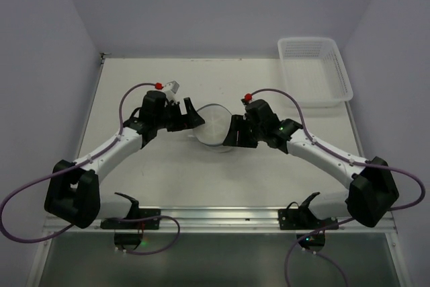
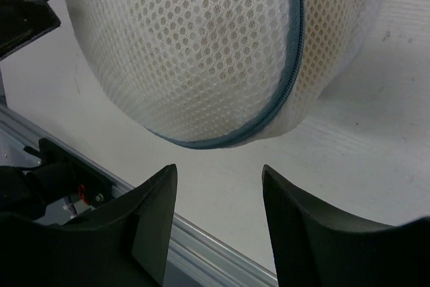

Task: Unzip the laundry bag and remove the bra

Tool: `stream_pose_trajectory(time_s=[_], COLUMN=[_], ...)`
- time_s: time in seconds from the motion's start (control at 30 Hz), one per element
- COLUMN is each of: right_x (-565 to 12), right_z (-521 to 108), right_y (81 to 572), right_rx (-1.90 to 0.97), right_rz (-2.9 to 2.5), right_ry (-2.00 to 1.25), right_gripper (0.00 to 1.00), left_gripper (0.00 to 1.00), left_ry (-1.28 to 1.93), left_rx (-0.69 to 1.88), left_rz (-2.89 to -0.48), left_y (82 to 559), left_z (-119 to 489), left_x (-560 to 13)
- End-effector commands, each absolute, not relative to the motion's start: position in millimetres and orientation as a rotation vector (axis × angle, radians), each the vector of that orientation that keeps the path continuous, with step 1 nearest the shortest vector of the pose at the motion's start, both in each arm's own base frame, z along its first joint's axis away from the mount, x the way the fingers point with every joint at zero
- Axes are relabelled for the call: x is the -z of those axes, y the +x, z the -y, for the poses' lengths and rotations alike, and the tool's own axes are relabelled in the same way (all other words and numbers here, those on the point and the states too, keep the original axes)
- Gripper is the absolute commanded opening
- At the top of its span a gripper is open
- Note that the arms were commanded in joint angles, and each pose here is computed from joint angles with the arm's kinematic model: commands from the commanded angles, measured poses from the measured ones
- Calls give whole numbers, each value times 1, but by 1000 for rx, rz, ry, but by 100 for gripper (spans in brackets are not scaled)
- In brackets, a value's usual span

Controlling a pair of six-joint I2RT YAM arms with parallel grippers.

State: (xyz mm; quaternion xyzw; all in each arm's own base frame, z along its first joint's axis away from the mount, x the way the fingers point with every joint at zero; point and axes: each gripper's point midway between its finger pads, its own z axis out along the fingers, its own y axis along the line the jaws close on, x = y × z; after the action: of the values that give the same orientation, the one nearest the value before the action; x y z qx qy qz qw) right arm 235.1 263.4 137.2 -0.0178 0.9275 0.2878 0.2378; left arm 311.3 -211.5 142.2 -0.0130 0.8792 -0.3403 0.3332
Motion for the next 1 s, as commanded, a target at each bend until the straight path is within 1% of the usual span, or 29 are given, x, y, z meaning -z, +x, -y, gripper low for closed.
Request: stream_pose_trajectory(time_s=[0.0,0.03,0.17,0.33,0.6,0.7,0.73,0.77,0.8,0.83,0.87,0.9,0.97], right_x=[-151,-144,-139,-140,-150,-157,-161,-162,-170,-174,-175,-177,-184], right_z=[-286,-286,-285,-278,-265,-257,-255,-251,-247,-244,-241,-240,-236], right_y=[249,255,279,308,335,342,342,341,340,340,336,333,324], right_rx=[-905,-885,-846,-809,-716,-668,-661,-649,-640,-626,-614,-612,-620], right_rz=[-2495,-2512,-2515,-2489,-2425,-2407,-2398,-2395,-2370,-2361,-2368,-2363,-2357], right_ry=[-19,-10,4,-29,-154,-169,-171,-173,-181,-182,-187,-195,-204], right_gripper=[55,55,55,55,56,56,57,57,58,59,60,61,63], left_gripper=[93,93,92,90,90,91,92,93,95,95,96,98,99], left_ry=[40,30,-4,-32,18,24,20,-3,-34,-32,-33,-42,2], left_rx=[1009,1024,1124,1220,1311,1324,1311,1230,1162,1130,1050,996,916], left_rz=[-2213,-2230,-2208,-2206,-2185,-2204,-2190,-2181,-2233,-2197,-2181,-2221,-2216], left_y=[308,302,286,264,247,244,245,254,252,256,263,261,266], left_z=[226,226,231,239,271,276,274,267,258,253,245,236,224], left_x=[-162,-155,-157,-148,-151,-151,-159,-160,-152,-167,-169,-169,-174])
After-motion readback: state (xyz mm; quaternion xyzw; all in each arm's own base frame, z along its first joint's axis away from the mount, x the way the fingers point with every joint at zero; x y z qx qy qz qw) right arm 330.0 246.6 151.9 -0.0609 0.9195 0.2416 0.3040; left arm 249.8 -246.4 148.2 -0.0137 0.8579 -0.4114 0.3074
